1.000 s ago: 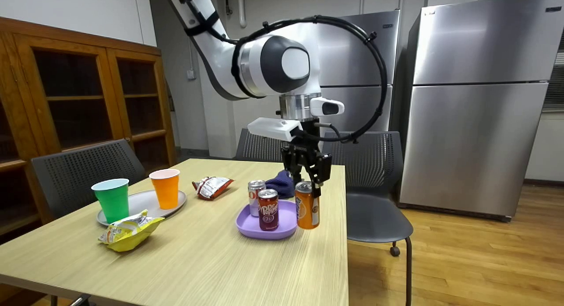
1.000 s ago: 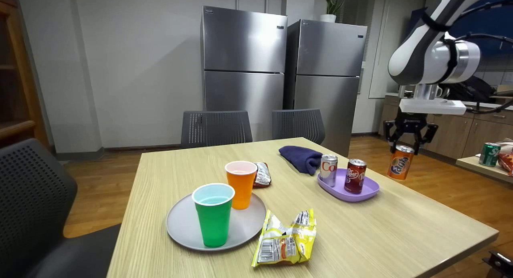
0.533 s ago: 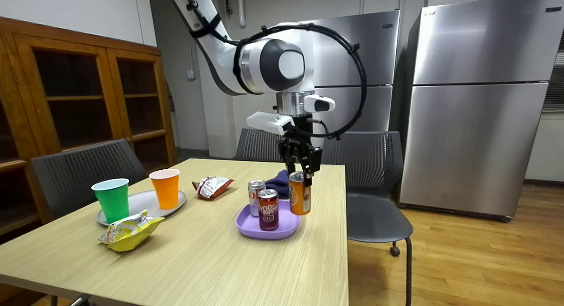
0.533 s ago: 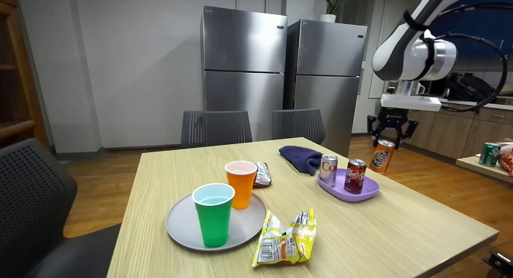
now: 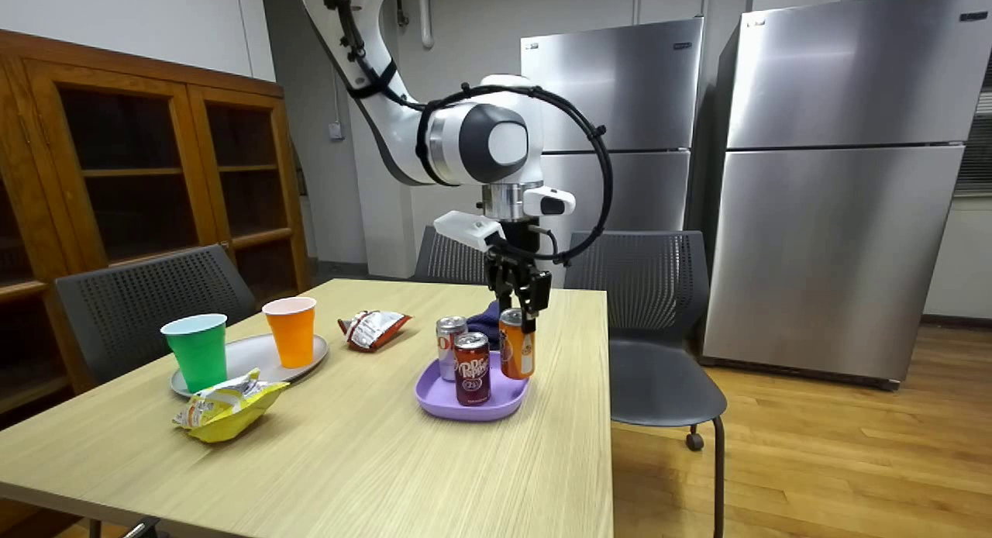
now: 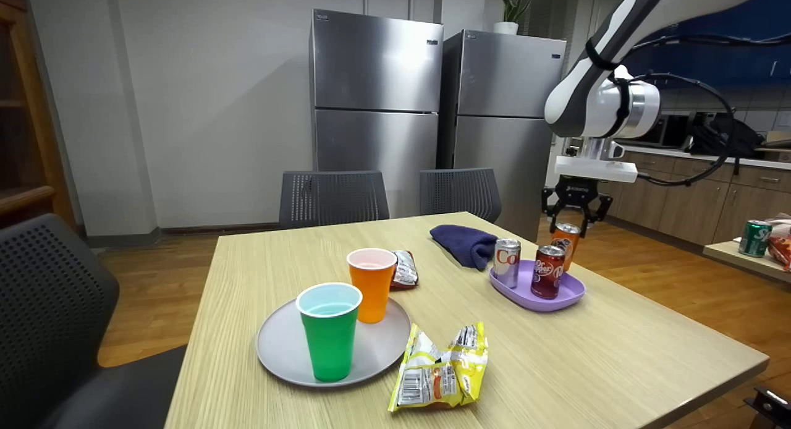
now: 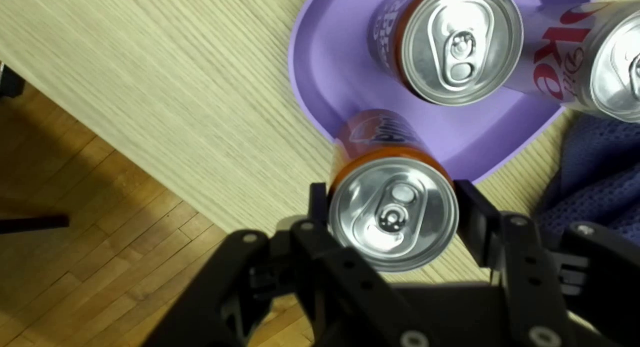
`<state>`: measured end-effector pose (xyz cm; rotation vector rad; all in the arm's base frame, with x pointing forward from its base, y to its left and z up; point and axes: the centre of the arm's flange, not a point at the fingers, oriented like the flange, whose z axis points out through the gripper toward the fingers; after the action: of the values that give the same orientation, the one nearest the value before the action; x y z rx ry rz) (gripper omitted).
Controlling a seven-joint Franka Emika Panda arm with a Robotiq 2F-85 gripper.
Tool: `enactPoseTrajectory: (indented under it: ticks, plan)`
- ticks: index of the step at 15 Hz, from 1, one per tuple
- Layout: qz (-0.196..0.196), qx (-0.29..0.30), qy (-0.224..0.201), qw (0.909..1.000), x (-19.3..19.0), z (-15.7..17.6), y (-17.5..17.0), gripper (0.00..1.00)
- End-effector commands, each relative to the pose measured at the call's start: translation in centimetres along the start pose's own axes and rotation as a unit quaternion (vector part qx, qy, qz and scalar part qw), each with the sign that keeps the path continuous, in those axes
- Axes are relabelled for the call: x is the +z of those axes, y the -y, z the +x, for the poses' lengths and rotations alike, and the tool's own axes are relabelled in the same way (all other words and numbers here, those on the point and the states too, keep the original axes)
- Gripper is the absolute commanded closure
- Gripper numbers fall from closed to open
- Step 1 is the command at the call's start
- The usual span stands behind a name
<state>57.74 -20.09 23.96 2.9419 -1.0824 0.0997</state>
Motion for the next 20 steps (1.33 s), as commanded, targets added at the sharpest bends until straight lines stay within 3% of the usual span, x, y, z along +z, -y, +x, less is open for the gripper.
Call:
enactPoseTrajectory:
  ticks: [1, 11, 20]
  plan:
    - [0.008, 0.022, 0.005, 0.9997, -1.5, 1.8, 1.4, 0.62]
    - [0.025, 0.038, 0.011, 0.9989, -0.1, 1.7, 3.9, 0.62]
    - [0.006, 0.058, 0.009, 0.9982, 2.1, 0.8, 5.2, 0.62]
